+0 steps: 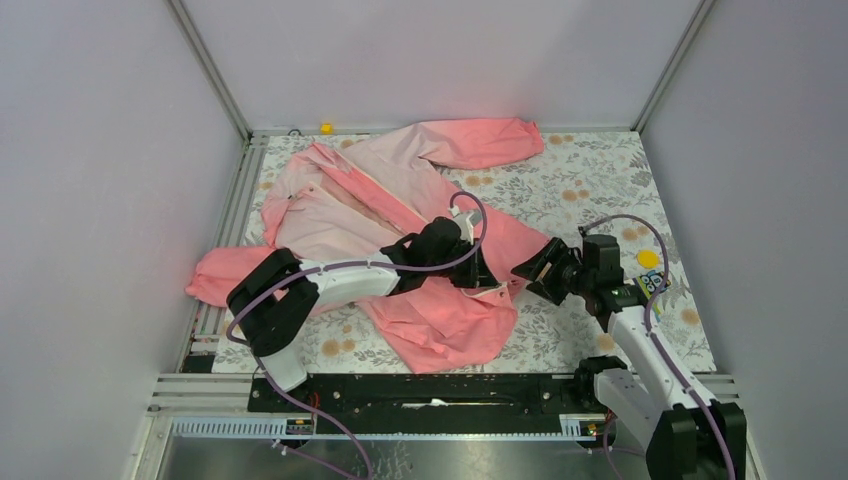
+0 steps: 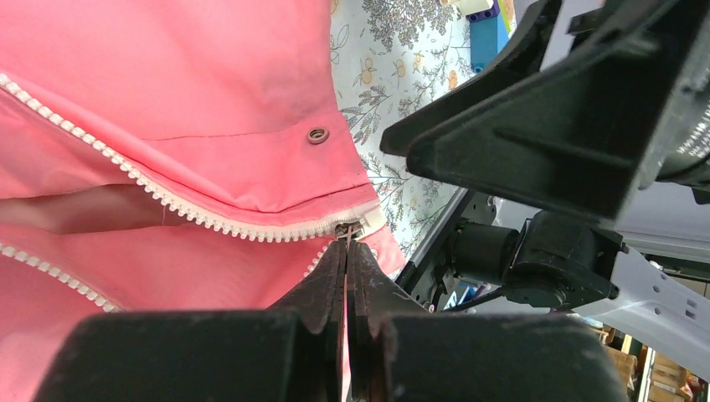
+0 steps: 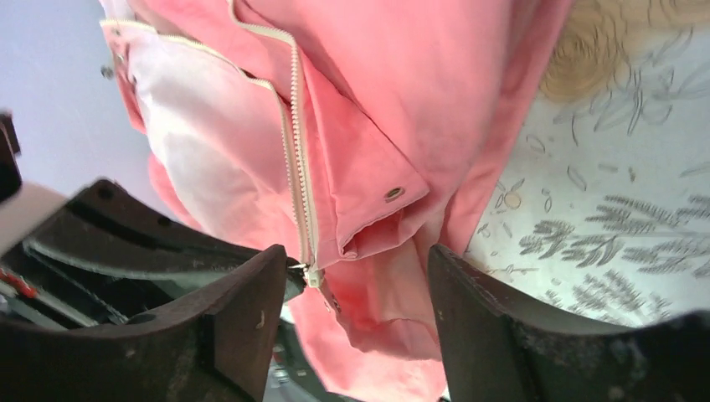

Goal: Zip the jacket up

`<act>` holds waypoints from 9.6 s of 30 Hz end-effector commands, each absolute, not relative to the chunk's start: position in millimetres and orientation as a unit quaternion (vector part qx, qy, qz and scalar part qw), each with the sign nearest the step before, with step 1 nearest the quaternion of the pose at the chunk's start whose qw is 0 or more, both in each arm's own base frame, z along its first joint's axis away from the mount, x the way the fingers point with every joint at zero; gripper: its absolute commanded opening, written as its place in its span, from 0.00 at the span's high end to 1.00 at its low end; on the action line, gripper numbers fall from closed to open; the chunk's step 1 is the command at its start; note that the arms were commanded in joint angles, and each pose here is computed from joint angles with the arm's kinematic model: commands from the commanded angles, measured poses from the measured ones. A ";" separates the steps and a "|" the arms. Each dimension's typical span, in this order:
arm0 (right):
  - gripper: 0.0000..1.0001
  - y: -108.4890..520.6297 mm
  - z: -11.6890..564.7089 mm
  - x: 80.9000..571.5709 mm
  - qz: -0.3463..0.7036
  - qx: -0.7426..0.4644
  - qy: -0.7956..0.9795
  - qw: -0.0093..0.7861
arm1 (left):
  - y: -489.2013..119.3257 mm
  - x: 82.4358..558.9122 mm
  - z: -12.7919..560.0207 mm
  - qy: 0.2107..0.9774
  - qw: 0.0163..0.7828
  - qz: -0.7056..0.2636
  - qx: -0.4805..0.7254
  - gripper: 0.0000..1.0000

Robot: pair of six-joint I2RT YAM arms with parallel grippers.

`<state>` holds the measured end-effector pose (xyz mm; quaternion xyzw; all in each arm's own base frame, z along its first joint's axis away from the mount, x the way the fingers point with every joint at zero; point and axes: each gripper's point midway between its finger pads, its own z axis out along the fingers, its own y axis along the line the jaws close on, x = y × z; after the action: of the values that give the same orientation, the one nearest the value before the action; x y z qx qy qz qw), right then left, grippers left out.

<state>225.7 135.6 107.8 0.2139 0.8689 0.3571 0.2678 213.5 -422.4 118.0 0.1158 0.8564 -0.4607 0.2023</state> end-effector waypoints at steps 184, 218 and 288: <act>1.00 172.5 114.4 202.6 0.410 0.034 0.848 0.334 | -424.1 199.7 105.7 0.862 0.194 -0.464 0.064 1.00; 1.00 153.3 182.1 212.4 0.554 0.213 0.703 0.391 | -444.2 211.0 125.3 0.872 0.223 -0.420 0.113 1.00; 1.00 57.6 126.8 215.4 0.208 0.269 0.827 0.448 | 74.5 519.1 149.7 0.856 0.421 0.259 -0.150 1.00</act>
<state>210.3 64.8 125.2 0.2783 0.8254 0.2289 0.4346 502.1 14.9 96.8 -0.0986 0.9037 0.1890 0.3712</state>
